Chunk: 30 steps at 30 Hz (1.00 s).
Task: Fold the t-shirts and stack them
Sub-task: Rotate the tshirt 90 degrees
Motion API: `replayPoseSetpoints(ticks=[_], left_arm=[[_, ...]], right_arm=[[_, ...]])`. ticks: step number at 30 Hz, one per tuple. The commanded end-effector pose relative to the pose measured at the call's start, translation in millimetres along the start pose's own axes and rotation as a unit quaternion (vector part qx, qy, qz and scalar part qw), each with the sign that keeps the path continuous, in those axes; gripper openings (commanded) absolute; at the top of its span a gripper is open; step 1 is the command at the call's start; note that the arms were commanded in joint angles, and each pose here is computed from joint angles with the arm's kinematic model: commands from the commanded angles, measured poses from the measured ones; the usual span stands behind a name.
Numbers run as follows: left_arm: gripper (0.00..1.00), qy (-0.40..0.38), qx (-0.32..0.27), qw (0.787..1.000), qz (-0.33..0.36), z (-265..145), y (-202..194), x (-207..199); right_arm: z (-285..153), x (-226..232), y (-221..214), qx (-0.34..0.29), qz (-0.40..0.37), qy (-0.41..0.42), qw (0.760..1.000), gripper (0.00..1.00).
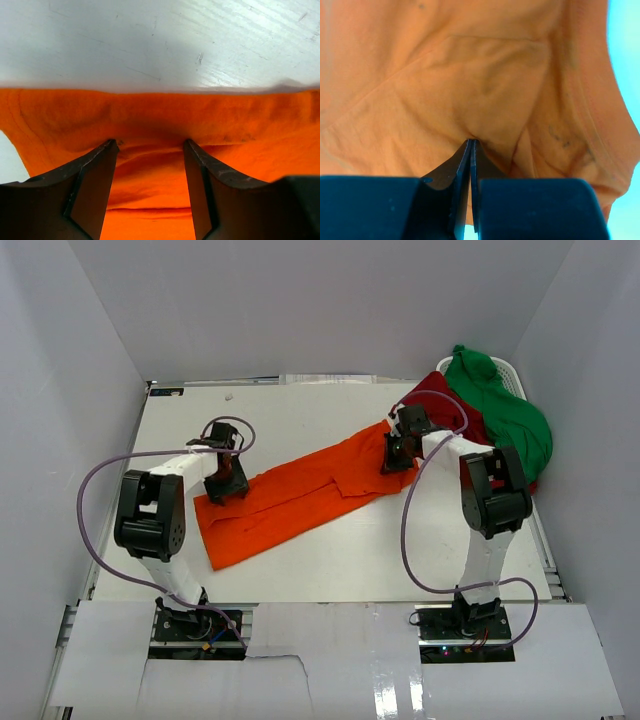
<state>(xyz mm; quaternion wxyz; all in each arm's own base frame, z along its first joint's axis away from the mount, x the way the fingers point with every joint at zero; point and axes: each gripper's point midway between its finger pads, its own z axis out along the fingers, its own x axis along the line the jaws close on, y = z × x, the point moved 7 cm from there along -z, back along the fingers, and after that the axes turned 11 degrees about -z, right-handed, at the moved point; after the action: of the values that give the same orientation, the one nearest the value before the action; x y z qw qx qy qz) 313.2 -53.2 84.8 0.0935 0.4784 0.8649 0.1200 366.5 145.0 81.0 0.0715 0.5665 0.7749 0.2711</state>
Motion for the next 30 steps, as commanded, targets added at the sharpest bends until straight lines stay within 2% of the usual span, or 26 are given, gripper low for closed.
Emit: replayPoseSetpoints(ticks=[1,7,9,10,13,19,22,30], left_arm=[[0.67,0.048,0.061,0.997,-0.012,7,-33,25],[0.68,0.022,0.094,0.995,-0.022,-9,-75,20],[0.69,0.024,0.104,0.994,-0.028,-11,-92,23],[0.69,0.017,0.101,0.994,-0.033,-17,-100,19],[0.70,0.020,0.119,0.992,-0.032,-19,-126,22],[0.70,0.031,0.148,0.989,-0.003,-23,-176,15],[0.70,0.032,0.155,0.987,0.029,-24,-201,5],[0.71,0.019,0.189,0.981,0.049,-38,-248,-38]], right_arm=[[25,-27,19,0.003,0.002,-0.024,1.000,0.08],[57,-46,67,-0.028,0.014,-0.002,0.999,0.08],[76,-53,68,-0.021,0.019,0.004,1.000,0.08],[75,-54,84,-0.039,0.017,0.011,0.999,0.08],[95,-60,82,-0.027,0.029,0.033,0.999,0.09],[110,-62,105,-0.053,0.028,0.059,0.996,0.10],[115,-59,120,-0.073,0.022,0.087,0.993,0.10],[125,-55,137,-0.111,0.030,0.124,0.986,0.11]])
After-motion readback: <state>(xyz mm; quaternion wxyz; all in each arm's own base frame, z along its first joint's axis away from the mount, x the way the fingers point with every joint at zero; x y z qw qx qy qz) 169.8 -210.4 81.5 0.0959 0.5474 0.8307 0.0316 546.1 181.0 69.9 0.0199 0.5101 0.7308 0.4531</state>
